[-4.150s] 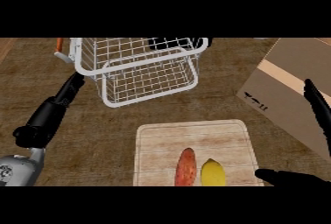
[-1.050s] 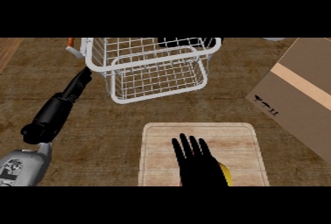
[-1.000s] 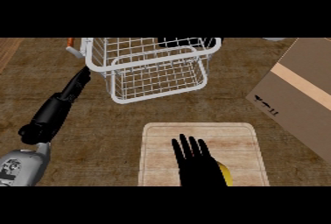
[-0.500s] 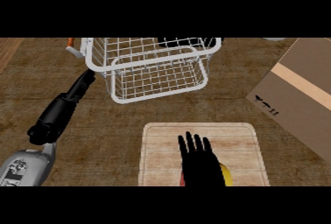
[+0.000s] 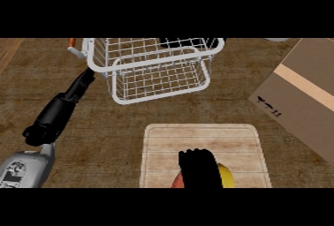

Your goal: Pick the sweet potato from the cutting board and place it in the cardboard box

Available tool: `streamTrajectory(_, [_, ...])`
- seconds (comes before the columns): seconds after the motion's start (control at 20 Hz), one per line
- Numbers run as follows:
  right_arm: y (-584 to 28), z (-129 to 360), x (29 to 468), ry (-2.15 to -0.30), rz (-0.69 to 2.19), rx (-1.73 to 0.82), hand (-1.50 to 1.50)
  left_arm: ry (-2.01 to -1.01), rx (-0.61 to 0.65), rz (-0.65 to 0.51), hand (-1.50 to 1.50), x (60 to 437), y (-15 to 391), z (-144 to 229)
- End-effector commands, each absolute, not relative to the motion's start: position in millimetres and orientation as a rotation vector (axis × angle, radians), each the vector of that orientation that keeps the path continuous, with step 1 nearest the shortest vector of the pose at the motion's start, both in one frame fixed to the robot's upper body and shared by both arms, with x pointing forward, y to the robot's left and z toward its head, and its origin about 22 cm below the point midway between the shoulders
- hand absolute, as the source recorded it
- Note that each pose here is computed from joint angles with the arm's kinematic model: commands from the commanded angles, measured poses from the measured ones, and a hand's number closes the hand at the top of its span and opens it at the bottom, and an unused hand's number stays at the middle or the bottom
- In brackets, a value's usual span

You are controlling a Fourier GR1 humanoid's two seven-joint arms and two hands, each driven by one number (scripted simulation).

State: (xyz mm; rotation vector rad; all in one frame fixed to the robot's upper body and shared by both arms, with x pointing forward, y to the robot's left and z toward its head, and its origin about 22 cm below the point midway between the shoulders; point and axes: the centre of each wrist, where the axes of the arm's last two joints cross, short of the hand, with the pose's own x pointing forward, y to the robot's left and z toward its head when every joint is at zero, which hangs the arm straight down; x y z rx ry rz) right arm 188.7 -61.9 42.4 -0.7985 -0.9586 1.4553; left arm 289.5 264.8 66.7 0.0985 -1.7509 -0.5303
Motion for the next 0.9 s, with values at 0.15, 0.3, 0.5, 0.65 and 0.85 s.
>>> streamTrajectory(0.15, [-43.9, 20.3, 205.7, -1.048, 1.473, -0.904, 1.5, -1.751, 0.102, -0.533, 0.0, 304.2, 267.2, 70.1])
streamTrajectory(0.3, [-59.2, 48.8, 195.1, -1.128, 1.467, -0.943, 1.5, -1.745, 0.093, -0.534, 0.0, 287.7, 263.0, 64.0])
streamTrajectory(0.5, [-103.5, 55.0, 222.7, -1.337, 1.49, -0.815, 1.5, -1.748, 0.097, -0.511, 0.0, 295.7, 254.2, 56.0])
streamTrajectory(0.65, [-132.4, 70.9, 251.2, -1.487, 1.476, -0.682, 1.5, -1.758, 0.084, -0.535, 0.0, 302.4, 262.5, 68.2])
streamTrajectory(0.85, [-147.9, 76.8, 263.2, -1.631, 1.451, -0.751, 1.5, -1.76, 0.087, -0.539, 0.0, 298.4, 262.3, 72.2])
